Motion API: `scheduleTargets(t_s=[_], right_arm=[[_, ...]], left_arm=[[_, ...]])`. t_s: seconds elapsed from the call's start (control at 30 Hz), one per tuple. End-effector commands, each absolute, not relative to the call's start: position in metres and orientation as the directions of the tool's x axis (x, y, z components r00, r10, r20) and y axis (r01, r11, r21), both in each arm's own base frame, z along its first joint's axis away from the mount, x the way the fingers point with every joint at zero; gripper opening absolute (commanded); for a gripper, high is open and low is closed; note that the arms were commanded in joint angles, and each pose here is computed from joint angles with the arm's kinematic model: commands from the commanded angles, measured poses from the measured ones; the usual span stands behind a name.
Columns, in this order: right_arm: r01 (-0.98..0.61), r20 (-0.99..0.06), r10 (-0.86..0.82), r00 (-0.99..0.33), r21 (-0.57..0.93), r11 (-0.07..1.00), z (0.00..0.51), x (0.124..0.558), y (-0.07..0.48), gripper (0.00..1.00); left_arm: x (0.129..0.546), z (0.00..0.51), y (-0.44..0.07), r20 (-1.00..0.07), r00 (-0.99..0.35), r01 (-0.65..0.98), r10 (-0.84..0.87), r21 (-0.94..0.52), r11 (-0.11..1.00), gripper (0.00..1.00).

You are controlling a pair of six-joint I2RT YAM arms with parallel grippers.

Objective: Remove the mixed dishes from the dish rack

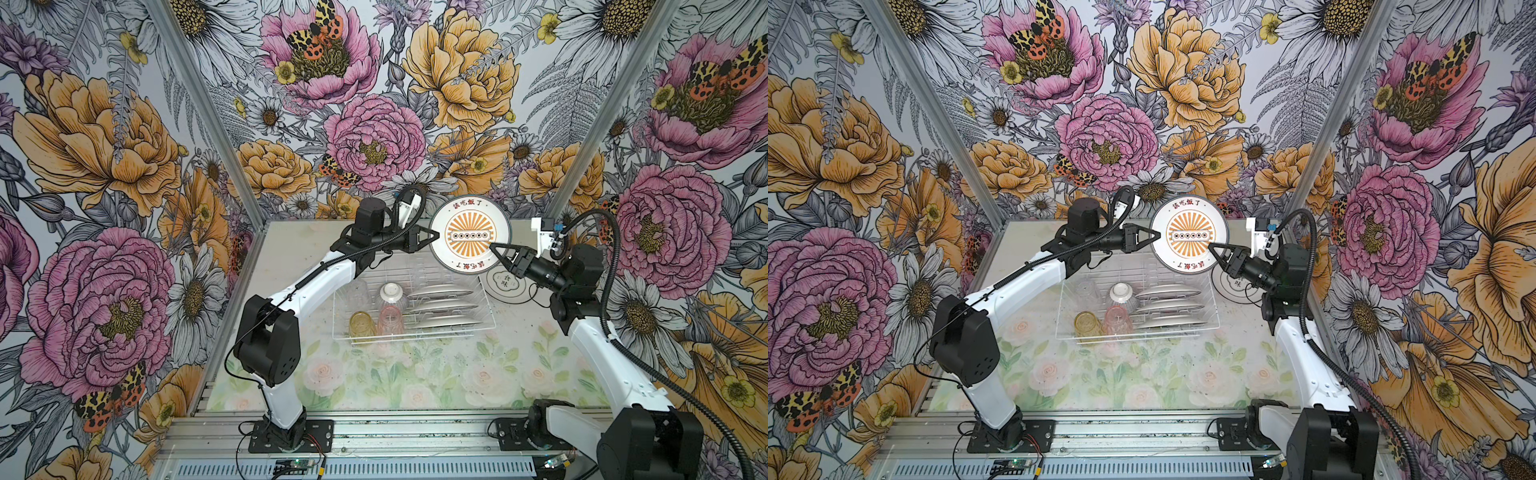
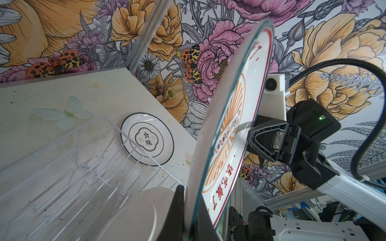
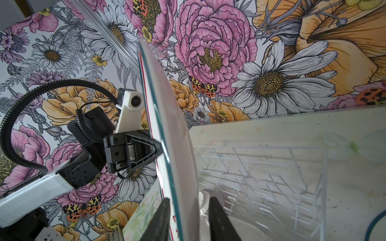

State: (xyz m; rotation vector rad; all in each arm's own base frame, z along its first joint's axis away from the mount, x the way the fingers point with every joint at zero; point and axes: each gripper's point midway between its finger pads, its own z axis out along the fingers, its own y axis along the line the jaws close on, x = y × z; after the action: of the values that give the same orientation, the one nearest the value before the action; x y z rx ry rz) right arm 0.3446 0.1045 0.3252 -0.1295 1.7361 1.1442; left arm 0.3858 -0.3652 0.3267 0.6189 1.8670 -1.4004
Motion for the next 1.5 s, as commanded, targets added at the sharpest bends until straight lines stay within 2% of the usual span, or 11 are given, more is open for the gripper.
scheduleTargets(t_s=[0.0,0.07,0.43,0.7,0.8,0.87,0.93,1.07,1.17,1.33,1.47], right_arm=[[-0.572,-0.795,0.411,-0.447,0.607,0.551,0.333,0.349,0.104,0.31],[-0.574,-0.794,0.413,-0.446,0.608,0.549,0.334,0.349,0.104,0.28],[-0.570,-0.795,0.422,-0.435,0.607,0.554,0.340,0.349,0.103,0.00],[-0.555,-0.785,0.453,-0.422,0.619,0.556,0.346,0.351,0.098,0.00],[-0.529,-0.773,0.493,-0.400,0.634,0.564,0.351,0.353,0.086,0.00],[-0.495,-0.764,0.525,-0.377,0.645,0.583,0.353,0.356,0.072,0.00],[-0.427,-0.740,0.572,-0.354,0.672,0.605,0.349,0.362,0.047,0.00],[-0.256,-0.693,0.634,-0.343,0.718,0.647,0.322,0.369,0.002,0.00],[-0.118,-0.674,0.644,-0.363,0.719,0.685,0.293,0.374,-0.021,0.00],[0.085,-0.606,0.691,-0.394,0.725,0.684,0.234,0.380,-0.057,0.00],[0.192,-0.561,0.721,-0.406,0.719,0.667,0.193,0.382,-0.075,0.00]], left_arm=[[0.379,0.361,-0.373,-0.815,-0.576,0.789,-0.069,-0.576,0.214,0.00],[0.378,0.359,-0.375,-0.812,-0.579,0.788,-0.067,-0.579,0.208,0.00],[0.374,0.358,-0.379,-0.808,-0.586,0.786,-0.062,-0.586,0.197,0.00],[0.370,0.355,-0.379,-0.818,-0.573,0.797,-0.052,-0.571,0.198,0.28],[0.365,0.357,-0.377,-0.837,-0.545,0.815,-0.047,-0.542,0.207,0.32],[0.366,0.354,-0.372,-0.853,-0.521,0.820,-0.032,-0.511,0.257,0.33],[0.368,0.343,-0.362,-0.870,-0.493,0.812,0.011,-0.455,0.365,0.33],[0.365,0.319,-0.339,-0.891,-0.432,0.771,0.141,-0.283,0.570,0.32],[0.357,0.301,-0.326,-0.887,-0.393,0.736,0.243,-0.144,0.662,0.30],[0.342,0.277,-0.312,-0.853,-0.359,0.689,0.378,0.032,0.724,0.29],[0.337,0.264,-0.305,-0.831,-0.377,0.674,0.409,0.057,0.737,0.29]])
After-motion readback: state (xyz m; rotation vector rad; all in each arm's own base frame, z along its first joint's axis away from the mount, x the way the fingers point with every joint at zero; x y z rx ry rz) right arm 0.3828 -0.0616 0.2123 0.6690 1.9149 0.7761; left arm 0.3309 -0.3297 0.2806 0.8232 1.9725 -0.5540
